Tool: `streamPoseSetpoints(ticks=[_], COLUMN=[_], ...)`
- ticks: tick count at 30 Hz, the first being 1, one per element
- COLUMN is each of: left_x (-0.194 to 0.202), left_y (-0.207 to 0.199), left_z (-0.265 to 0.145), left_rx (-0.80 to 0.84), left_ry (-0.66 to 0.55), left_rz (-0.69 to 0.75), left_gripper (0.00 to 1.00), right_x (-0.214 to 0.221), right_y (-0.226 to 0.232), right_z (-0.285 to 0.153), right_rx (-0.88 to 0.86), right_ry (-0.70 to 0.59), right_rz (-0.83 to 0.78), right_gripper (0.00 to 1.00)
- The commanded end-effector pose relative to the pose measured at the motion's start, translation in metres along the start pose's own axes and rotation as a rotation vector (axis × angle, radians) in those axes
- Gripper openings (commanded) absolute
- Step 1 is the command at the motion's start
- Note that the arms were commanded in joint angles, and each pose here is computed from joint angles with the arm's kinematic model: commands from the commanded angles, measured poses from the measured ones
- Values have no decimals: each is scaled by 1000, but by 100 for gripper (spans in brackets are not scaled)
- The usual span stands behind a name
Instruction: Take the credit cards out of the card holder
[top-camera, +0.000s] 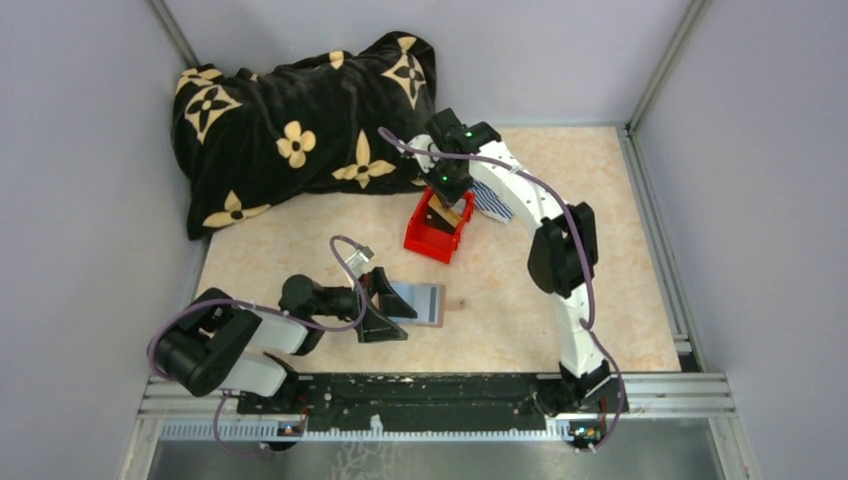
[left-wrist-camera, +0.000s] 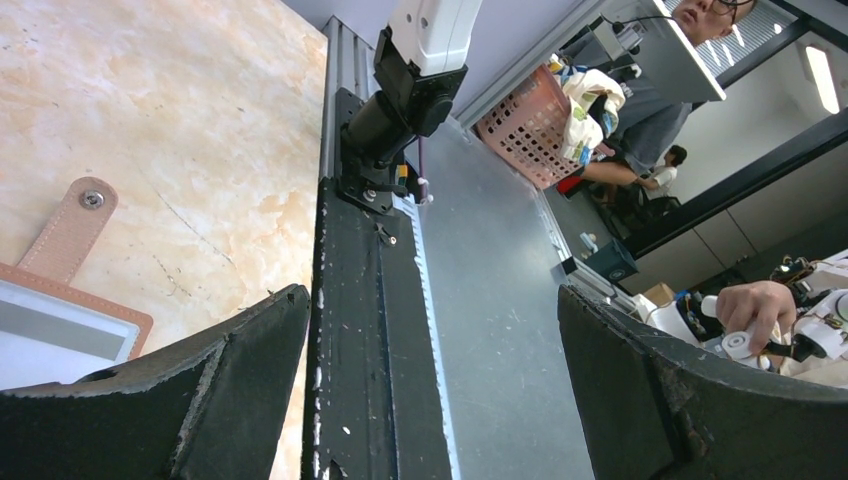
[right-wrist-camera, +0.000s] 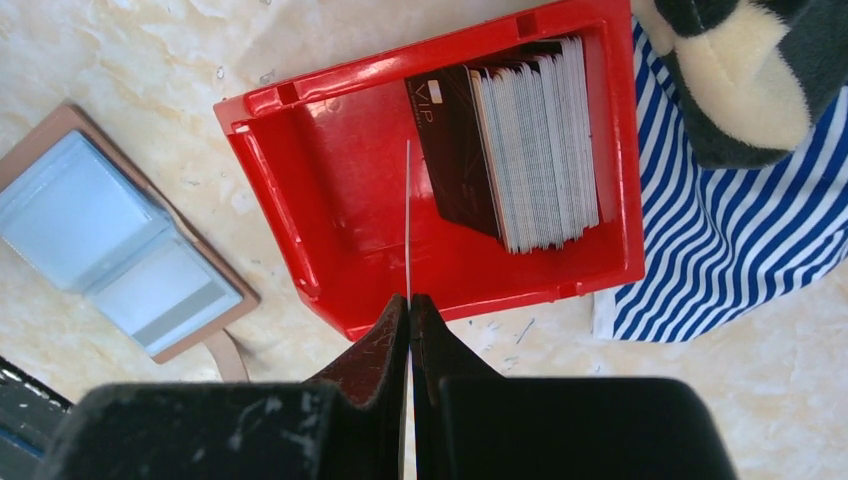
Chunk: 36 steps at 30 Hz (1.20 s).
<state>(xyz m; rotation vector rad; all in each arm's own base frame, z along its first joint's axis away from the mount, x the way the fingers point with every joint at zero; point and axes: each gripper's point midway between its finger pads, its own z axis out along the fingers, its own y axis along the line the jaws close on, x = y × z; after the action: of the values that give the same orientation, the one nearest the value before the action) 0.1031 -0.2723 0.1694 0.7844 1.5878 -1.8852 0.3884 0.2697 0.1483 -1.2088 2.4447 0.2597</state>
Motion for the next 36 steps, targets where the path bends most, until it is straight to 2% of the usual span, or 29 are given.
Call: streamPoseSetpoints(ticks=[1,16,36], left_x=[-21,-18,-13], left_y=[-22,-5,2], left_z=[2,5,6], left_rx=[93,64,51], left_ry=[-71,-58,-45], left_rz=[224,189,167], left_gripper=[99,99,98], right_x=[-1,13,13], right_y=[0,0,-19], right_z=[11,56,73], right_rx=[-26,-103,-12], right_ry=[-5,49,59], right_rz=[-41,-94,-108], right_gripper=[0,0,0])
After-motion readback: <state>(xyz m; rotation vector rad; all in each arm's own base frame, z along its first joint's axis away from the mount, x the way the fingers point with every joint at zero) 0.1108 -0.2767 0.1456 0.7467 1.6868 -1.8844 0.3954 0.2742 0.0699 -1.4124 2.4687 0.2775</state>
